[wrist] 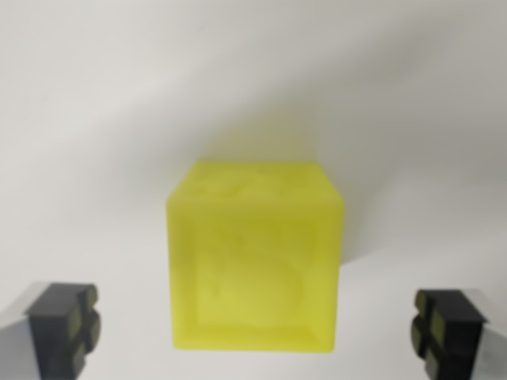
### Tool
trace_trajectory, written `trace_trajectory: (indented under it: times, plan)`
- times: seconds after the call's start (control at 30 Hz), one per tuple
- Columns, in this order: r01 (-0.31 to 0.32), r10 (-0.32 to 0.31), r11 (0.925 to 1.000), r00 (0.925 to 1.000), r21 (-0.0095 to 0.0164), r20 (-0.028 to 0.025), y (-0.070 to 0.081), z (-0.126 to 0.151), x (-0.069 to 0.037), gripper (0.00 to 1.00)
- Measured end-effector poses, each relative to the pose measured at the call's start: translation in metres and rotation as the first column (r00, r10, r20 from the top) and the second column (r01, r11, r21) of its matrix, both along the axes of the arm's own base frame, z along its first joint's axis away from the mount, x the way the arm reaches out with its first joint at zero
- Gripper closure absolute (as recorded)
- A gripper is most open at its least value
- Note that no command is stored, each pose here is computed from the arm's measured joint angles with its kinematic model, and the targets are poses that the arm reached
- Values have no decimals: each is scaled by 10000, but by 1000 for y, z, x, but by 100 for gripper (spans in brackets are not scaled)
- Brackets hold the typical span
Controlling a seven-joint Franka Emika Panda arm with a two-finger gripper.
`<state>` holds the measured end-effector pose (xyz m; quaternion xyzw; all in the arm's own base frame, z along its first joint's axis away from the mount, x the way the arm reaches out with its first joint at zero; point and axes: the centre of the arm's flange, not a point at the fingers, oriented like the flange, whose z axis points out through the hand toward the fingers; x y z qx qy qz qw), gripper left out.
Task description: Pick yellow cube
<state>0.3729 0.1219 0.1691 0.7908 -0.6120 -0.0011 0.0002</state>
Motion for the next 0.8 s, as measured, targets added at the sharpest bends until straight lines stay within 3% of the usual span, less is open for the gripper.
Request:
trace_trajectory:
  times: [0.8]
  plan:
    - [109,-109,9999,9999,-13,2,2,-49,-3,0]
